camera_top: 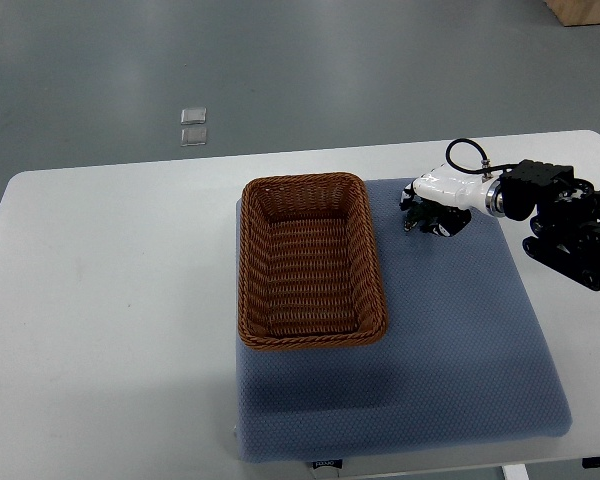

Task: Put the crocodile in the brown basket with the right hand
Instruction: 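Close the right hand's fingers around the crocodile's body, then lift the crocodile and carry it over the basket, then release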

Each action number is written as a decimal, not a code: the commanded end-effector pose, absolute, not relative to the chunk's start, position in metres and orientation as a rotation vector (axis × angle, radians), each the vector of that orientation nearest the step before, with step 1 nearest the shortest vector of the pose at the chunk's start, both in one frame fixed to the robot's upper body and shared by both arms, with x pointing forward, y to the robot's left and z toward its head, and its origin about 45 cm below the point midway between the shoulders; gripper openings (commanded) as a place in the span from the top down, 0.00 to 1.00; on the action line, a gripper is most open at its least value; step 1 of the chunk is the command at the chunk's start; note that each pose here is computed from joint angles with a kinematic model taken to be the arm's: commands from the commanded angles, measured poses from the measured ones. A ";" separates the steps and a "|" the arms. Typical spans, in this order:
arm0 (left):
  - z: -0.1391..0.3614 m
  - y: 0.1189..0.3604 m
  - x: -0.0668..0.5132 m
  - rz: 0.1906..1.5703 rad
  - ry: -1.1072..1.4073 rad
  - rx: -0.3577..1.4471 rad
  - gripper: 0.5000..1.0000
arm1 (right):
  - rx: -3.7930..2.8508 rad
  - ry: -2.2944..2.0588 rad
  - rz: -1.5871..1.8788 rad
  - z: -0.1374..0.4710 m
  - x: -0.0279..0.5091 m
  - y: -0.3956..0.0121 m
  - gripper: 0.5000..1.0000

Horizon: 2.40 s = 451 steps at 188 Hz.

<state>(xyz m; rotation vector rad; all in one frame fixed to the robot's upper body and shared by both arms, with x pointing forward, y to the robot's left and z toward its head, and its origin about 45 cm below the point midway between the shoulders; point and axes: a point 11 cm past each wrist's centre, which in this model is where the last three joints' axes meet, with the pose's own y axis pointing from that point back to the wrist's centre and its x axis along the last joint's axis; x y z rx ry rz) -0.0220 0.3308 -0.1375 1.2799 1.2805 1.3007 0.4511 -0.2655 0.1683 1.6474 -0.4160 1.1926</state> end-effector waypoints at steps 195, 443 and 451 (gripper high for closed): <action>-0.138 0.331 -0.022 1.301 1.280 1.280 0.00 | 1.645 -0.413 1.189 0.167 0.450 -0.267 0.64; -0.138 0.331 -0.022 1.301 1.280 1.280 0.00 | 1.754 -0.342 1.592 0.258 0.438 -0.181 1.00; -0.138 0.331 -0.022 1.301 1.280 1.280 0.00 | 1.766 -0.328 1.623 0.262 0.434 -0.173 1.00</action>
